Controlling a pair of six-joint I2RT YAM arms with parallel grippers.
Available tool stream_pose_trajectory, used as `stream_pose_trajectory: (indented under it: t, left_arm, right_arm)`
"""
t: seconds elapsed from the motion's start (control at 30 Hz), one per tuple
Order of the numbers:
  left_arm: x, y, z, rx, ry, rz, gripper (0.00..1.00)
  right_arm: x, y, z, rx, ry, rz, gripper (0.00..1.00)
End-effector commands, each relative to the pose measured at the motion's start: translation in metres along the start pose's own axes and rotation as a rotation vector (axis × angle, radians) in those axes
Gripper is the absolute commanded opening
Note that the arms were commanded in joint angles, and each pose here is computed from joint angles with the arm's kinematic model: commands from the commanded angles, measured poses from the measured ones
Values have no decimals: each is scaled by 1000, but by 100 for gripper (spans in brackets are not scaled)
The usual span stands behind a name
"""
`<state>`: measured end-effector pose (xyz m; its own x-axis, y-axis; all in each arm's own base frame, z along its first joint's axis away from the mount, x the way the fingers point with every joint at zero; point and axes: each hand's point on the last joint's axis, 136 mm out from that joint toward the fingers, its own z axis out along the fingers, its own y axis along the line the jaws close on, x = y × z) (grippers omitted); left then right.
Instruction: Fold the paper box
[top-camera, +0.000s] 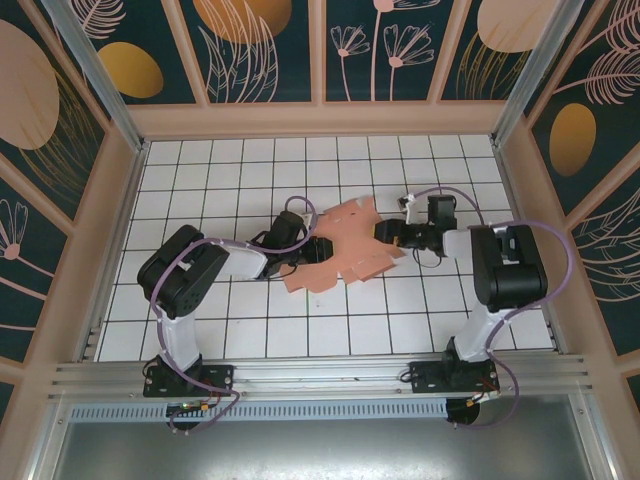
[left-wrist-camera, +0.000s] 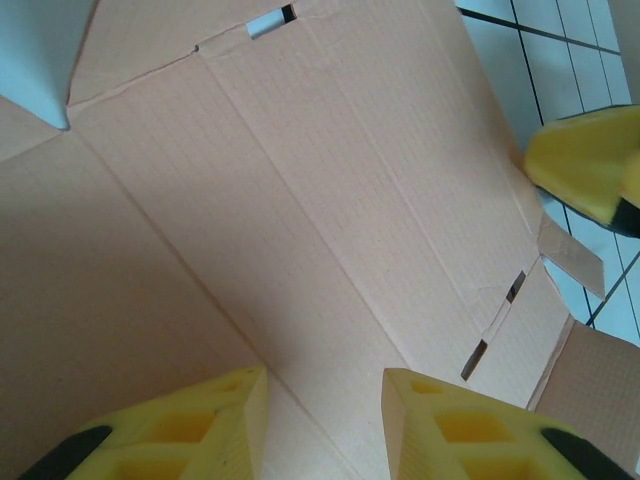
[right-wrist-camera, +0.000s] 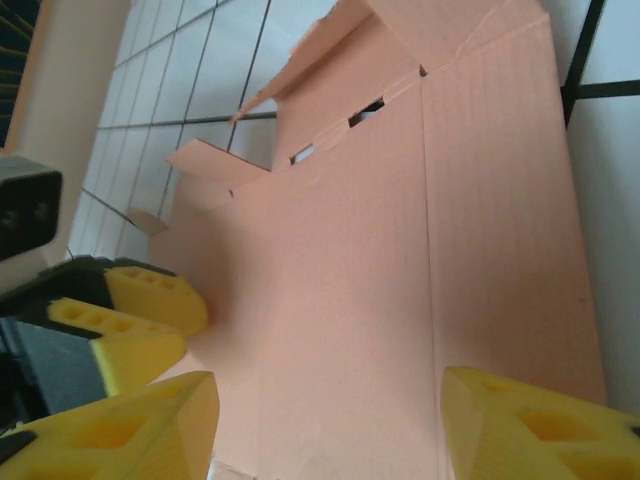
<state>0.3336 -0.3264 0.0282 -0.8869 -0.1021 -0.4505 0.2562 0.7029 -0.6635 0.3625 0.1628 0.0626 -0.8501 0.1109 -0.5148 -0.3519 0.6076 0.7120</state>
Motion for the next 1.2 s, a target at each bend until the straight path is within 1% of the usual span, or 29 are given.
stream_pose_trajectory:
  t: [0.0,0.1,0.23,0.47,0.7,0.83,0.97,1.1,1.13,1.17]
  left_arm:
    - [53,60,4,-186,138,-96,35]
    - [53,60,4,-182,135,-100,35]
    - [54,61,4,-188,143,-89,36]
    - [49,60,5,-203,143,-66,38]
    - [47,59,8,-205,151,-58,38]
    - [47,58,8,-202,150,-55,38]
    - [46,58,8,-202,150,-52,38]
    - [48,59,7,-205,155,-48,38]
    - [48,59,7,-205,156,-48,38]
    - [47,59,7,-205,155,-48,37]
  right_arm:
    - [-35,-5,-26,84,-175,-15,64]
    - [-34,-26,-33,153,-185,59,65]
    - [-24,-34,-31,144,-160,132,65]
    - [-12,-24,-15,99,-108,137,59]
    - [-8,0,3,38,-62,77,53]
    - [-13,6,4,26,-70,54,44]
    - [-14,0,5,58,-71,48,32]
    - [-15,-1,4,61,-74,48,28]
    - [-15,-1,4,66,-76,46,25]
    - [-17,-2,4,73,-81,42,20]
